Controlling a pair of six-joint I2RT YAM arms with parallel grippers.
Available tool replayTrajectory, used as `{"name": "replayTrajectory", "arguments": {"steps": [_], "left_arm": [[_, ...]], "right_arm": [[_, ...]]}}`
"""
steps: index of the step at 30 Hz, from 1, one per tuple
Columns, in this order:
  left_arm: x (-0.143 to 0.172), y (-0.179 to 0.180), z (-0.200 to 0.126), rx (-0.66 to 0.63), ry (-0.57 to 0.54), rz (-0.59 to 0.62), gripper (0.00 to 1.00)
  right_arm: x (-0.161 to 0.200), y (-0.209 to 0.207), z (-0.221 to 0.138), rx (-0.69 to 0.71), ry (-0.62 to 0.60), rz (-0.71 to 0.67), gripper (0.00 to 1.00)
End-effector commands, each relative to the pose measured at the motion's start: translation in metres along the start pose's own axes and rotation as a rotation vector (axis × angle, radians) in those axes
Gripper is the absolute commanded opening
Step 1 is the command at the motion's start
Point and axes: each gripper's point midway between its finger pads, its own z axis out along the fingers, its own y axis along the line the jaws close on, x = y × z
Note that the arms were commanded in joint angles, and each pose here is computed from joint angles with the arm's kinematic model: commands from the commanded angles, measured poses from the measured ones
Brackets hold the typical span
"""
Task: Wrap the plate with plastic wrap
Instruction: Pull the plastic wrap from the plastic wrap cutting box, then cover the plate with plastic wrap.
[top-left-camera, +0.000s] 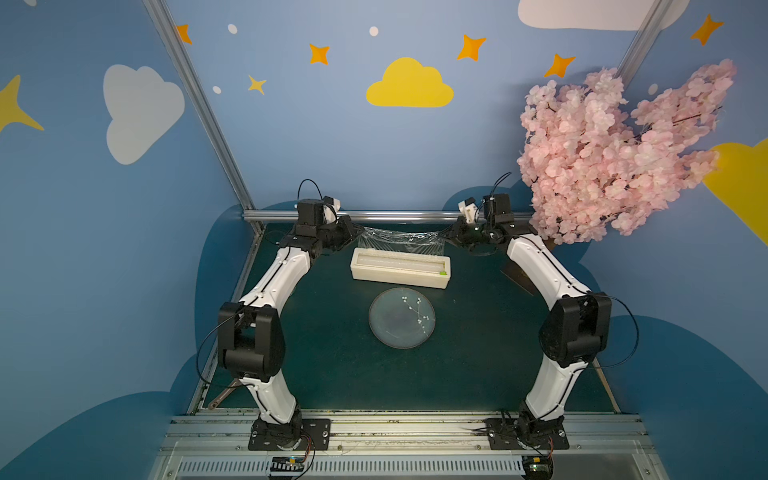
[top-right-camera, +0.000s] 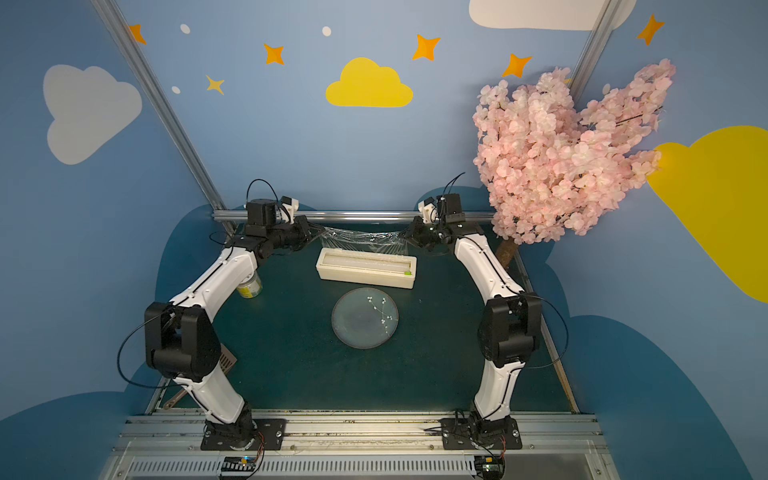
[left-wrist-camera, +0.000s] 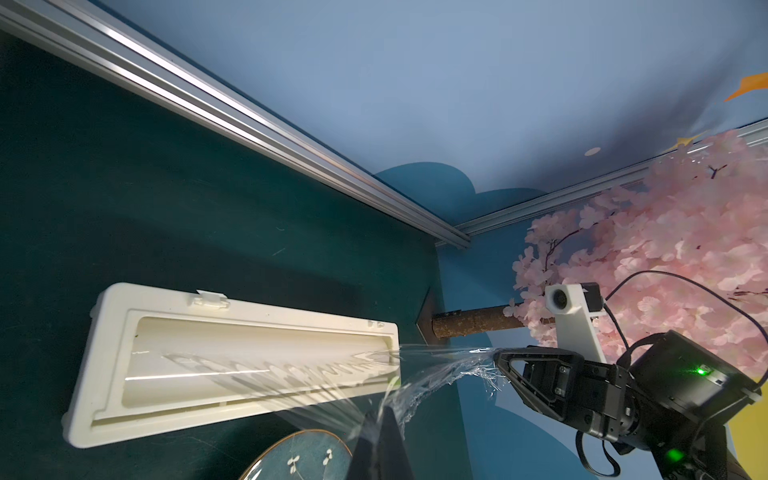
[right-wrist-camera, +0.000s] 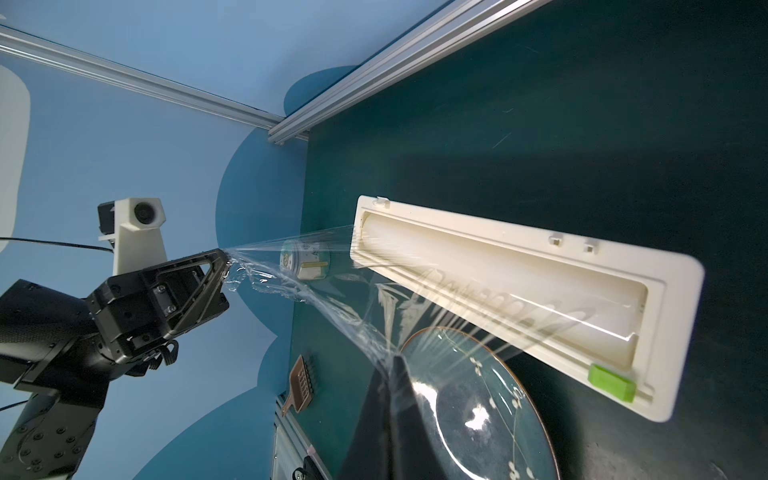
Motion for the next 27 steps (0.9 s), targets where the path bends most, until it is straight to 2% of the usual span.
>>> {"name": "replayTrajectory", "arguments": {"steps": [1,7,10,19,27], "left_arm": [[-0.012,-0.033,-0.029,0.049,-0.064,0.079,0.03],[0.009,-0.039,-0.052,0.062,-0.068,0.078,0.03],[0.033,-0.034,-0.06,0.075,-0.048,0.06,0.03],[0.144,0.016,-0.079,0.031,0.046,-0.028,0.03],[0.227,0.068,-0.08,-0.05,0.162,-0.104,0.03]], "right_arm": [[-0.004,0.045,-0.041,-0.071,-0.048,-0.081,0.0],[0.025,0.039,-0.052,-0.073,-0.007,-0.046,0.0],[0.052,0.029,-0.054,-0.081,0.041,-0.001,0.0],[0.155,-0.038,-0.049,0.018,0.171,0.076,0.0],[0.215,-0.083,-0.038,0.105,0.302,0.111,0.0]]}}
